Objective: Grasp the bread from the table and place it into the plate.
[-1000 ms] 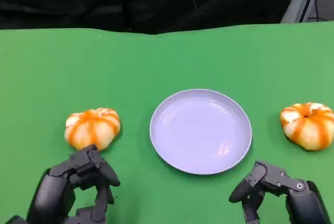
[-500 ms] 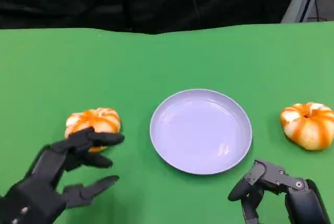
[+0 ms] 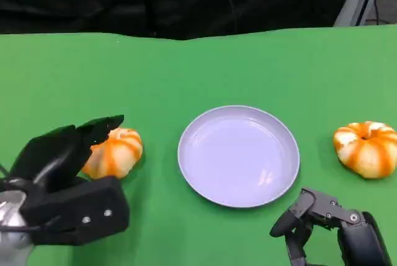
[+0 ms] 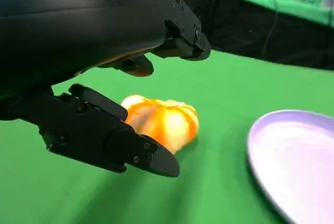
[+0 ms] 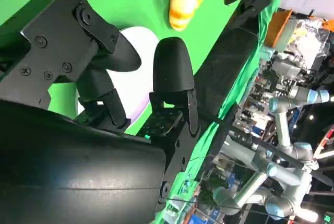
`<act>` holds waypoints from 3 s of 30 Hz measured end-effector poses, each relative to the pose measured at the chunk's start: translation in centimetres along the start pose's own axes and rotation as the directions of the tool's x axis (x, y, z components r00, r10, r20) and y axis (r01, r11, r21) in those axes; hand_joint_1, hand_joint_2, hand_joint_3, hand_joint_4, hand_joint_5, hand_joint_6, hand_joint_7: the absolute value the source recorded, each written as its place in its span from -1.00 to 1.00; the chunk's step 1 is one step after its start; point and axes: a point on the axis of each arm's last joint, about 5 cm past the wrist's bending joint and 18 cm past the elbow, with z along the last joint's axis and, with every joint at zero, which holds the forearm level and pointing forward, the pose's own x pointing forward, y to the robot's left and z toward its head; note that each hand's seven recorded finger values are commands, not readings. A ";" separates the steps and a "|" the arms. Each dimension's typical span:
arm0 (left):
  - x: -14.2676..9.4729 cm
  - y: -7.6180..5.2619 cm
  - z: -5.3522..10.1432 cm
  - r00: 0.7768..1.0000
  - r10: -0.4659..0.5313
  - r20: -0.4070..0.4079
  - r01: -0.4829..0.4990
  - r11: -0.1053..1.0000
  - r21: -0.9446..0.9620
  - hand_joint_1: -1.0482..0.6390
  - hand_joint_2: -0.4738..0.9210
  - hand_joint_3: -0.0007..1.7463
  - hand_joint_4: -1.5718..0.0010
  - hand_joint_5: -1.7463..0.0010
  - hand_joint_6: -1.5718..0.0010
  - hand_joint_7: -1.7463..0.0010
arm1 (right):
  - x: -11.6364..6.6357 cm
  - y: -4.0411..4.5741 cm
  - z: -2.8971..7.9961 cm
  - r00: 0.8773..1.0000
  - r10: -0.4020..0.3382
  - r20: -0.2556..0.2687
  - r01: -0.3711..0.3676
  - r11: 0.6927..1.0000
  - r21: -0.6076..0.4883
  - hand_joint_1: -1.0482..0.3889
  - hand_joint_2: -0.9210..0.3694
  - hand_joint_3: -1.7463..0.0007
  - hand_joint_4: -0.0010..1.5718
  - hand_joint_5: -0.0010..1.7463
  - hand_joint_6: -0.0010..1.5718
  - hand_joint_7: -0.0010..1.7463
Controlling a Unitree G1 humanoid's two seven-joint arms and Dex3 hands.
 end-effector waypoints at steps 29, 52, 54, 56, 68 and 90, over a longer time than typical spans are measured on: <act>5.8 -4.6 0.4 0.997 0.045 0.068 -0.055 0.985 0.161 0.08 0.55 -0.12 -0.11 -1.00 0.19 -0.98 | -0.3 0.26 0.2 1.000 0.008 -0.005 -0.008 1.000 0.011 0.48 -0.04 -0.56 0.07 0.88 0.06 0.51; 5.8 -4.2 4.8 0.902 0.252 0.352 -0.273 0.962 0.010 0.03 0.11 0.50 -0.16 -1.00 0.02 -0.84 | -0.2 0.27 0.3 1.000 0.008 -0.013 -0.008 1.000 0.011 0.47 -0.04 -0.55 0.09 0.90 0.06 0.49; 6.1 -4.5 5.8 0.892 0.244 0.381 -0.261 0.965 -0.009 0.03 0.10 0.48 -0.16 -1.00 0.01 -0.81 | -0.2 0.29 0.3 1.000 0.009 -0.013 -0.009 1.000 0.011 0.48 -0.04 -0.55 0.09 0.91 0.06 0.49; 6.5 -4.7 6.8 0.884 0.235 0.405 -0.247 0.969 -0.024 0.04 0.10 0.47 -0.16 -1.00 0.01 -0.79 | -0.2 0.30 0.3 1.000 0.009 -0.014 -0.009 1.000 0.012 0.48 -0.04 -0.54 0.08 0.91 0.06 0.49; 8.4 -7.0 10.2 0.906 0.123 0.404 -0.117 0.992 -0.040 0.05 0.25 0.13 -0.07 -1.00 0.00 -0.54 | -0.3 0.44 0.4 1.000 0.012 -0.017 -0.012 1.000 0.019 0.46 -0.04 -0.54 0.06 0.97 0.07 0.48; 8.4 -4.4 10.6 0.877 -0.283 0.388 0.214 0.954 0.212 -0.76 1.00 -0.68 0.98 0.77 0.87 0.95 | -0.4 0.49 0.5 1.000 0.008 -0.022 -0.008 1.000 0.019 0.45 -0.04 -0.56 0.07 0.95 0.07 0.48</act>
